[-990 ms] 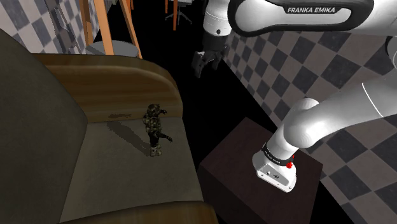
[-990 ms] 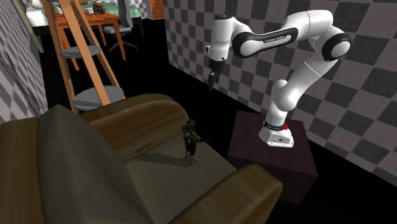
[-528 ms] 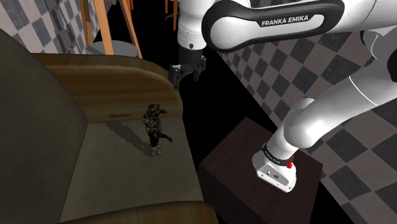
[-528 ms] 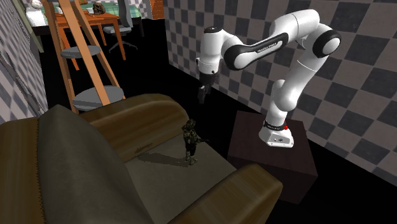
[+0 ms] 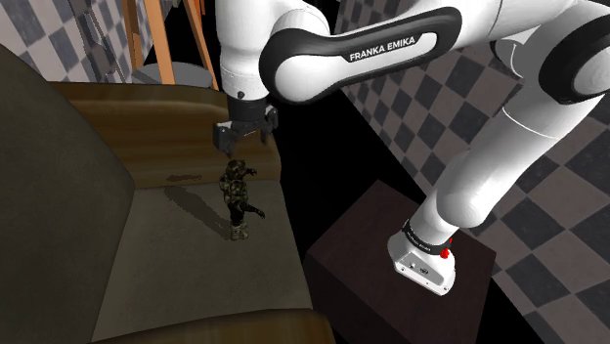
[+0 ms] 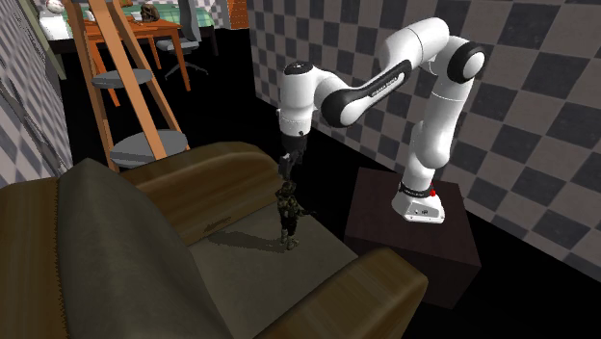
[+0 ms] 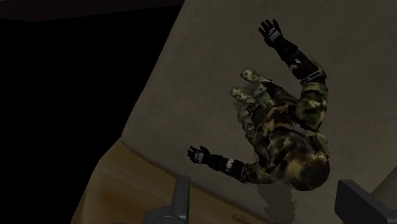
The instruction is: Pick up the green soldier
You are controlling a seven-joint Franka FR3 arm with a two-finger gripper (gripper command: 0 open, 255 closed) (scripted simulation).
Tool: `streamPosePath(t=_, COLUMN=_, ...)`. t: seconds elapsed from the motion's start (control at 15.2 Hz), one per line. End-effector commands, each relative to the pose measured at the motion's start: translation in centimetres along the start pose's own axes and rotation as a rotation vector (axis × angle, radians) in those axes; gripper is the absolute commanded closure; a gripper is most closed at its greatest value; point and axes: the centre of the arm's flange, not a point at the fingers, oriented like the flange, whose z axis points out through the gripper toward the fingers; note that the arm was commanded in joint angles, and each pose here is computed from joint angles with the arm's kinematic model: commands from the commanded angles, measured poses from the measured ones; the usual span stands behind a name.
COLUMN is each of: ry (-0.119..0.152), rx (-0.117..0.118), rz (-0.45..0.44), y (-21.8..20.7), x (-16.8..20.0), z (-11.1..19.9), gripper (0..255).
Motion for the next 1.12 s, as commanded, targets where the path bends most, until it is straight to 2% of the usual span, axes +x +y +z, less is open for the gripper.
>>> streamPosePath(t=0.0, ry=-0.003, rx=0.004, rz=0.006, y=-2.3, x=0.3, z=0.8, gripper=0)
streamPosePath(t=0.66, ry=-0.004, rx=0.005, rz=0.008, y=-3.3, x=0.1, z=5.1, gripper=0)
streamPosePath(t=0.73, ry=-0.004, rx=0.005, rz=0.008, y=-3.4, x=0.0, z=5.1, gripper=255)
streamPosePath(t=1.06, ry=-0.004, rx=0.005, rz=0.008, y=-3.4, x=0.0, z=5.1, gripper=255)
